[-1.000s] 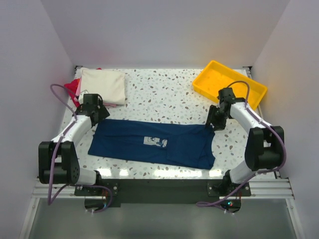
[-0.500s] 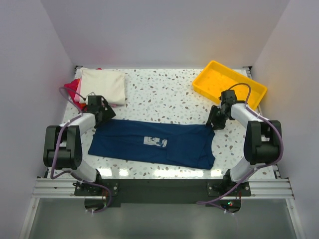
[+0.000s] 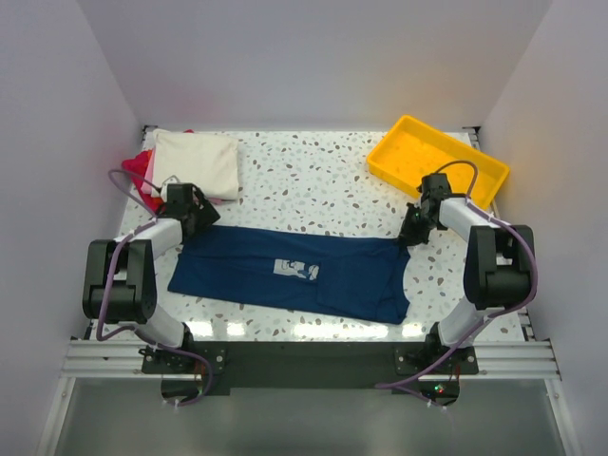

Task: Fold and stack the t-shirts
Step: Fold the tshirt

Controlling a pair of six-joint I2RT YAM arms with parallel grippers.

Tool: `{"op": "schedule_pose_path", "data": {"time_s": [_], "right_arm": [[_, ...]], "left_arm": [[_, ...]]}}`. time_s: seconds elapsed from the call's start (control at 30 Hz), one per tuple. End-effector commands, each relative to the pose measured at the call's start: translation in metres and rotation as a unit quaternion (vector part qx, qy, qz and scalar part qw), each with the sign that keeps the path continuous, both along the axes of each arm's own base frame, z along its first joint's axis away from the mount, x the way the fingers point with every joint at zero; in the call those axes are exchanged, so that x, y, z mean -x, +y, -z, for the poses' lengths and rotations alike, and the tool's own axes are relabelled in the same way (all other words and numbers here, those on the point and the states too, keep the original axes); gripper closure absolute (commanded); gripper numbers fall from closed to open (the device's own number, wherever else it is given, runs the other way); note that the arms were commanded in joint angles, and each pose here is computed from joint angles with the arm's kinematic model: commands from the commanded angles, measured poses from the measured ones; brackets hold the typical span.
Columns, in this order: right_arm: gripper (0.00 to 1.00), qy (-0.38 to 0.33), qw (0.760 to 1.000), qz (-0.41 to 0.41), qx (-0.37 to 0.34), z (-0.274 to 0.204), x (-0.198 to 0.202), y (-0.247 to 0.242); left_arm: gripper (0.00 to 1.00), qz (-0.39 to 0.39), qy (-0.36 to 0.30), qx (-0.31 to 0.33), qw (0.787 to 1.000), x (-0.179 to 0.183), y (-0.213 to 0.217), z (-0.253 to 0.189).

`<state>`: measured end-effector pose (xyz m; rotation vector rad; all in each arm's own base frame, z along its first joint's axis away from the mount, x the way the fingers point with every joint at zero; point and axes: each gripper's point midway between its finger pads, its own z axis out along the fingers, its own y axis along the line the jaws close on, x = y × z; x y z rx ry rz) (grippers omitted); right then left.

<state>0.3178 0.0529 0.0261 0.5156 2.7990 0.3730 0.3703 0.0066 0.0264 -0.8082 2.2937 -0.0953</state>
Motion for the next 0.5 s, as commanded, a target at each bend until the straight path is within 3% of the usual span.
{"op": "schedule_pose_path", "data": {"time_s": [0.0, 0.37, 0.4, 0.47], "right_arm": [[0.99, -0.012, 1.0, 0.016, 0.02, -0.004, -0.003, -0.017], [0.98, -0.01, 0.999, 0.026, 0.026, -0.001, -0.003, -0.024], [0.97, -0.012, 0.999, 0.025, 0.024, -0.002, -0.004, -0.023], [0.84, -0.015, 0.999, 0.022, 0.019, -0.005, -0.006, -0.022]], "left_arm": [[0.14, -0.038, 0.078, -0.012, 0.996, 0.038, 0.015, 0.035], [0.14, -0.046, 0.081, -0.015, 0.996, 0.043, 0.016, 0.036], [0.14, -0.042, 0.074, -0.017, 0.996, 0.041, 0.016, 0.032], [0.13, -0.029, 0.063, -0.024, 0.997, 0.035, 0.015, 0.026]]}}
